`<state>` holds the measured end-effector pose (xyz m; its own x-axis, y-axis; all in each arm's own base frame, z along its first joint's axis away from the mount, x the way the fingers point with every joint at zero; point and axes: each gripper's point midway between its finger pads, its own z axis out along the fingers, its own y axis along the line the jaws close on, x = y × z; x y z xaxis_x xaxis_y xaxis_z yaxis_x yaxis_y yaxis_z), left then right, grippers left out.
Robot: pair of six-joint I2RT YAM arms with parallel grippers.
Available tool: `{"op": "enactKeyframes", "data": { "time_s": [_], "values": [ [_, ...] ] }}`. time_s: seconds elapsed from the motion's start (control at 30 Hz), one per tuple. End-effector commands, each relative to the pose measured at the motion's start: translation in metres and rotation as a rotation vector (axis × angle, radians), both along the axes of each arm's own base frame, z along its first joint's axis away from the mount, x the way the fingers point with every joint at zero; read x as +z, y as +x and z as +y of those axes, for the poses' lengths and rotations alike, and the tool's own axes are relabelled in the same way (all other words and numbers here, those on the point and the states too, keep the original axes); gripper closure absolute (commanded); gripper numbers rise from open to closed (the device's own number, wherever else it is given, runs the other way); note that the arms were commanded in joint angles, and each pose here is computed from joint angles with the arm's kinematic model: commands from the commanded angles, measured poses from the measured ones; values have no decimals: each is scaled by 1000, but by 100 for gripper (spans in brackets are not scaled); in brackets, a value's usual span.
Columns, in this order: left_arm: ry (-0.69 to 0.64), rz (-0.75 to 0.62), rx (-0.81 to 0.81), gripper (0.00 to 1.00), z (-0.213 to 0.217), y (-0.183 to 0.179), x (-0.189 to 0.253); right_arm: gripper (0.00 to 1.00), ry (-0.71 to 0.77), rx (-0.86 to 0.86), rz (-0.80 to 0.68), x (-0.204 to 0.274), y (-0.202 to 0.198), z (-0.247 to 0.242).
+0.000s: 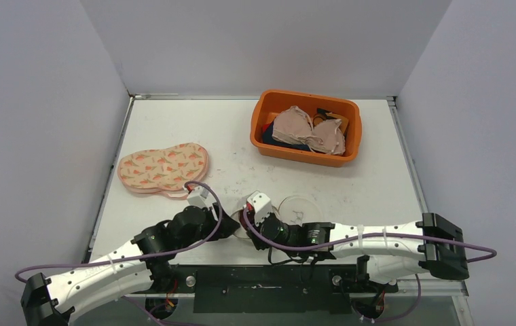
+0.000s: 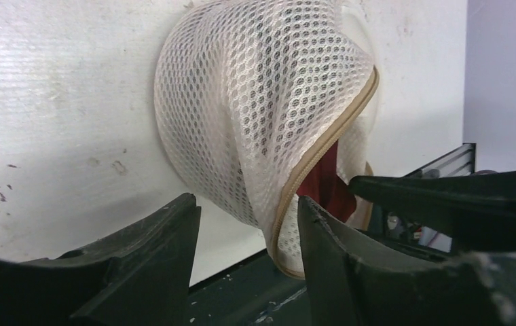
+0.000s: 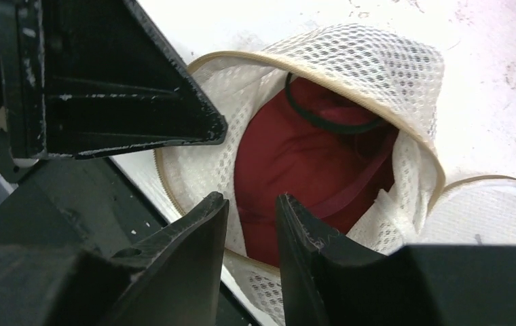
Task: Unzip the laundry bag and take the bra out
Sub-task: Pick up the bra from the laundry bag.
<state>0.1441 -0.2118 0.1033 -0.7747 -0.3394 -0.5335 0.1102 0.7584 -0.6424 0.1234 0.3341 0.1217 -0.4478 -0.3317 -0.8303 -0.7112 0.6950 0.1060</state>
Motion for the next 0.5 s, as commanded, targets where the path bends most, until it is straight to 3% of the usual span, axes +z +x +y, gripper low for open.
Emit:
{"op": "enactKeyframes", "data": {
  "time_s": [0.0, 0.23, 0.47],
  "values": [
    [-103, 13, -22, 45, -12, -4, 27, 69, -26, 67, -17, -6, -12, 5],
    [-122, 41, -36, 43, -18, -8, 23, 72, -74, 135, -14, -22, -30, 10],
    [11, 50, -32, 54, -15, -5, 8, 71, -88, 156, -20, -26, -39, 14]
  ]
}}
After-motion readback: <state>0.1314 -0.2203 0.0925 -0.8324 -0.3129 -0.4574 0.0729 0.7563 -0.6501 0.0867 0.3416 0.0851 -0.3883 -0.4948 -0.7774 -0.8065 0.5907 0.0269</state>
